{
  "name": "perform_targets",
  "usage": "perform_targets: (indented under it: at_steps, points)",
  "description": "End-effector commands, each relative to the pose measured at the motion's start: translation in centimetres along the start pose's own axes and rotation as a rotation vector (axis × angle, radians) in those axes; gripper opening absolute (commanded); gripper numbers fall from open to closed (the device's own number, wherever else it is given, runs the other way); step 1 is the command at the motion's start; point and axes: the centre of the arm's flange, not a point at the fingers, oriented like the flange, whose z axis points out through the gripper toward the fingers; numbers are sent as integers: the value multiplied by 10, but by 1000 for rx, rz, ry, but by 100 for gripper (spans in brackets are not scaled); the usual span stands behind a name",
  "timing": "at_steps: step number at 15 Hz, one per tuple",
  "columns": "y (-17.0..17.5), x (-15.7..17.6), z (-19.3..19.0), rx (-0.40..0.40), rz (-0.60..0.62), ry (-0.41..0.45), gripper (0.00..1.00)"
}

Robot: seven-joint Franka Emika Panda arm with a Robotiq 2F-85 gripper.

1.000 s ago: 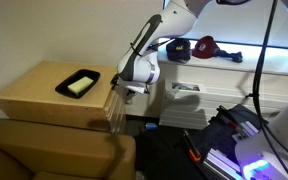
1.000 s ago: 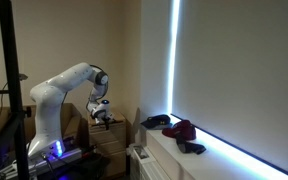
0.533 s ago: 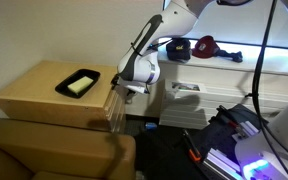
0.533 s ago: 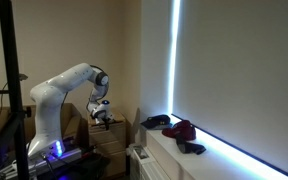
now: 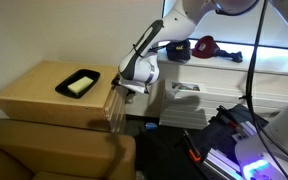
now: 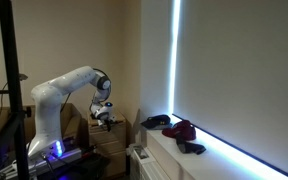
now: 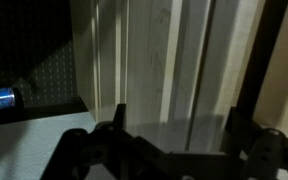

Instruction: Open the top flat drawer of the cabinet

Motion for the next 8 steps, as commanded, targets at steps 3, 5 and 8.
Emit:
perform_targets:
  at_steps: [3, 5, 8]
  points:
    - [26, -2, 9, -58, -178, -73, 100]
    - [39, 1, -7, -125, -166, -66, 100]
    - [59, -1, -35, -214, -174, -42, 100]
